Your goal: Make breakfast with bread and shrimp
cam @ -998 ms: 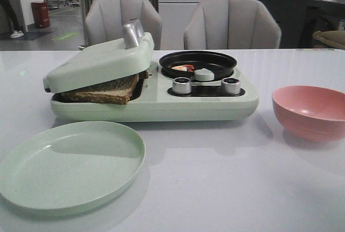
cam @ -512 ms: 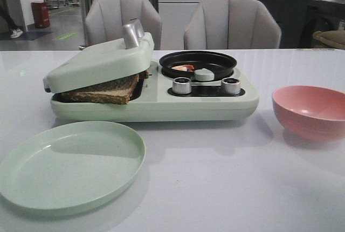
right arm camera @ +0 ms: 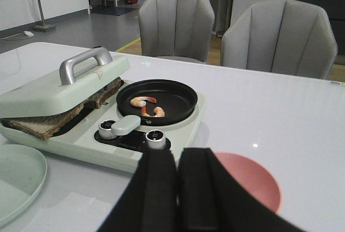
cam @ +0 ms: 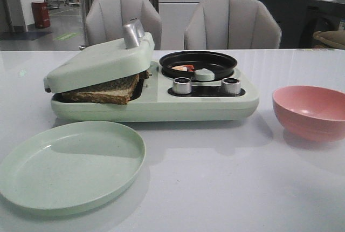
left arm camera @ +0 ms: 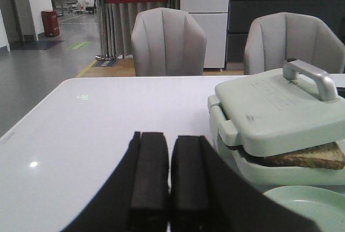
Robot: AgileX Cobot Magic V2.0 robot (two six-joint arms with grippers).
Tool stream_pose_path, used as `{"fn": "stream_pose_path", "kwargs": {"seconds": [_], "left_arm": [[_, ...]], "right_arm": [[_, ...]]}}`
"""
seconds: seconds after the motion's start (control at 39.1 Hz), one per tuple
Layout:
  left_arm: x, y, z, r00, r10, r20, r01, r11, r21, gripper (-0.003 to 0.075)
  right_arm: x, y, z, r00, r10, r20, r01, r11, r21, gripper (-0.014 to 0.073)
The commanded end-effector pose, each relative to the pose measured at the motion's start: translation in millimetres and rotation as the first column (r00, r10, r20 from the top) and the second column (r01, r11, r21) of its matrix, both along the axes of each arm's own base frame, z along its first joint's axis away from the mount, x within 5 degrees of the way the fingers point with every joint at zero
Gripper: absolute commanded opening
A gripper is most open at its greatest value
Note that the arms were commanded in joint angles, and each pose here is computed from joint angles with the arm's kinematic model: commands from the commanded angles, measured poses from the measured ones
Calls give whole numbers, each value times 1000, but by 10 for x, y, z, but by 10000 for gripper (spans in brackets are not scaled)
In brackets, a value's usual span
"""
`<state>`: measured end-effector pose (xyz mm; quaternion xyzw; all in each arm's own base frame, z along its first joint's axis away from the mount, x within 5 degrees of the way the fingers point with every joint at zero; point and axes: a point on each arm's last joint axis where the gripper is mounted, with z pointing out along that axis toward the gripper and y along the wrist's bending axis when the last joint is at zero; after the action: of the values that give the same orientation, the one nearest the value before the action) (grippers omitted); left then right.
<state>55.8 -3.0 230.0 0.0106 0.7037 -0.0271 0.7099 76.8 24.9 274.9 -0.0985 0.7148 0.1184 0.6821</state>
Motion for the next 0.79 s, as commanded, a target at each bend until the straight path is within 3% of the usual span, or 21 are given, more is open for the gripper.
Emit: {"fn": "stream_pose_path", "kwargs": {"seconds": [0.0,0.18,0.59,0.77], "left_arm": [[-11,10,-9,995,16,101,-10,998,-55,114],[-6,10,-217,994,18,104,-10,997,-77,114],[-11,-33,-209,993,-60,106,69,994,-82,114],[-9,-21,-209,994,-39,106,47,996,-82,114]], "right_arm": [[7,-19,148,996,-23,83,21,1000,23,153],[7,-19,148,996,-23,83,21,1000,23,153],[7,-19,148,996,-23,83,21,1000,23,153],[7,-19,148,996,-23,83,21,1000,23,153]]}}
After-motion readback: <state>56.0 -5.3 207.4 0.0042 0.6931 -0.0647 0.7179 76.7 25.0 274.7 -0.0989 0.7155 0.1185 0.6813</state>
